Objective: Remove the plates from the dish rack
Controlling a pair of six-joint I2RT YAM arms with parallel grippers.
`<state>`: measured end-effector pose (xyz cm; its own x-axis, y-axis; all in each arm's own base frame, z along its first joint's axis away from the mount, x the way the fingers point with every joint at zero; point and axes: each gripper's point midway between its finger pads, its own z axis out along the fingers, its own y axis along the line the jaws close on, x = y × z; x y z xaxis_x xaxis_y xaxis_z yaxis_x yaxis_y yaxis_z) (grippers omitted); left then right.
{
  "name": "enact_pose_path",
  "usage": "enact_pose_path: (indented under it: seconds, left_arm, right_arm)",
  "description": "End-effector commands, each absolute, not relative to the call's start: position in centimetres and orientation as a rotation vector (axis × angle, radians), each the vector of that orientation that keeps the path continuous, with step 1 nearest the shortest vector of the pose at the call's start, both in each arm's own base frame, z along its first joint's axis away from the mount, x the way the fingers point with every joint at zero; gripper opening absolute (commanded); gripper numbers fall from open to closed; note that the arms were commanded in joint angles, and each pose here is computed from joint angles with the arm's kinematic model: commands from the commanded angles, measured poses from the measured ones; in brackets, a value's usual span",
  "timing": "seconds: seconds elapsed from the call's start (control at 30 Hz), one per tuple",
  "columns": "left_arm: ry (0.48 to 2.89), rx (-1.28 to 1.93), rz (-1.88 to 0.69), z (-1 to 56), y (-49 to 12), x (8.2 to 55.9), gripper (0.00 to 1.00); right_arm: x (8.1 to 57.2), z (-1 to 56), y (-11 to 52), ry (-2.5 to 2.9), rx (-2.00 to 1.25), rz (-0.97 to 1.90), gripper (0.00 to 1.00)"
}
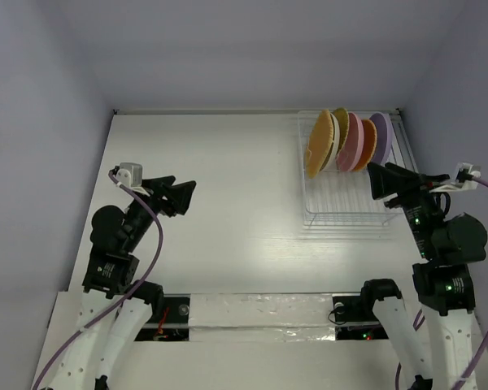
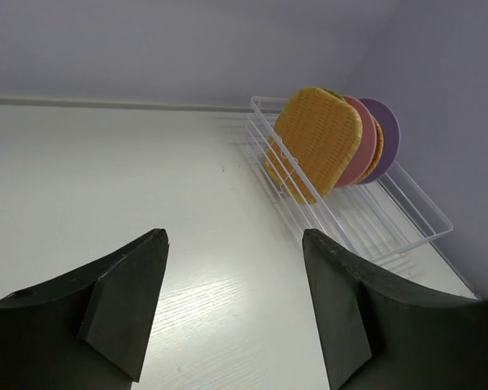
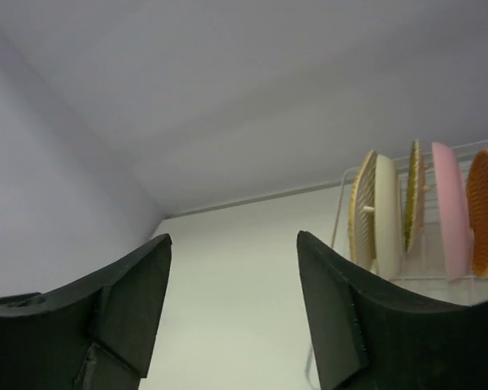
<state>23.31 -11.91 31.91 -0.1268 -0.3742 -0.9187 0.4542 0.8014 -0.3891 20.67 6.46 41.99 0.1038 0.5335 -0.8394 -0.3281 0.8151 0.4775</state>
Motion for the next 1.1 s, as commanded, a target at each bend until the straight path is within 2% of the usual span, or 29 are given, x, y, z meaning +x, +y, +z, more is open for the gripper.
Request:
enact_pose_path:
  seconds: [0.0, 0.03, 0.07, 0.1, 0.17, 0.2, 0.3, 0.33, 0.43, 0.53, 0.6, 0.63, 0.73, 0.8, 0.87, 0.9, 0.93, 1.0, 1.03, 1.07]
  left_arm:
    - [1.49, 0.086, -0.696, 34.1, -11.6, 23.2, 0.65]
    - [1.486, 0.091, -0.693, 34.2, -11.6, 23.1, 0.65]
    - [1.484, 0.092, -0.689, 34.2, -11.6, 23.1, 0.65]
    - [1.483, 0.092, -0.692, 34.2, -11.6, 23.0, 0.65]
    - [1.475, 0.091, -0.703, 34.4, -11.7, 22.9, 0.58]
    - [1.477, 0.083, -0.701, 34.3, -11.6, 23.0, 0.55]
    - [1.497, 0.06, -0.689, 34.0, -11.4, 23.4, 0.34]
    - [1.503, 0.055, -0.686, 33.9, -11.3, 23.6, 0.2]
    - [1.54, 0.019, -0.661, 33.3, -10.9, 24.2, 0.0]
    - [1.565, -0.016, -0.634, 32.7, -10.4, 24.6, 0.0]
    - [1.591, -0.048, -0.607, 32.1, -9.9, 25.0, 0.0]
    - [1.596, -0.058, -0.597, 32.1, -9.7, 25.1, 0.0]
    - [1.621, -0.062, -0.593, 31.5, -9.8, 25.4, 0.0]
    - [1.623, -0.059, -0.596, 31.5, -9.8, 25.4, 0.0]
    - [1.619, -0.051, -0.604, 31.6, -9.9, 25.3, 0.07]
    - [1.614, -0.045, -0.61, 31.7, -10.0, 25.2, 0.1]
    - [1.612, -0.044, -0.613, 31.7, -10.1, 25.2, 0.19]
    - [1.609, -0.036, -0.619, 31.8, -10.2, 25.0, 0.29]
    - [1.61, -0.035, -0.62, 31.8, -10.2, 25.0, 0.37]
    - [1.609, -0.036, -0.621, 31.8, -10.2, 25.0, 0.39]
  right_arm:
    - [20.8, 42.9, 7.1, 1.311, 0.153, 0.675, 0.66]
    - [21.3, 42.7, 7.3, 1.328, 0.15, 0.678, 0.55]
    - [21.6, 42.7, 7.3, 1.338, 0.153, 0.676, 0.37]
    - [21.8, 42.8, 7.4, 1.351, 0.148, 0.676, 0.14]
    - [23.3, 42.0, 7.8, 1.41, 0.137, 0.67, 0.01]
    - [23.7, 42.1, 8.1, 1.424, 0.12, 0.677, 0.0]
    - [26.0, 40.9, 8.6, 1.5, 0.118, 0.686, 0.0]
    - [26.2, 41.2, 9.1, 1.5, 0.099, 0.716, 0.0]
    - [27.7, 41.5, 10.2, 1.512, 0.091, 0.739, 0.0]
    - [30.8, 39.8, 10.6, 1.611, 0.12, 0.647, 0.0]
    - [31.9, 40.7, 12.2, 1.64, 0.09, 0.603, 0.0]
    - [34.3, 37.8, 11.7, 1.748, 0.141, 0.483, 0.0]
    - [37.8, 35.9, 10.6, 1.837, 0.172, 0.278, 0.0]
    - [39.1, 35.5, 9.7, 1.861, 0.197, 0.191, 0.11]
    - [41.0, 33.5, 9.4, 1.919, 0.204, 0.101, 0.22]
    - [41.6, 33.1, 9.2, 1.928, 0.209, 0.073, 0.34]
    - [42.0, 33.3, 8.7, 1.931, 0.224, 0.033, 0.4]
    - [43.1, 32.0, 8.7, 1.966, 0.218, -0.014, 0.51]
    - [43.4, 31.8, 8.3, 1.97, 0.226, -0.045, 0.53]
    - [43.8, 31.9, 8.3, 1.969, 0.228, -0.057, 0.53]
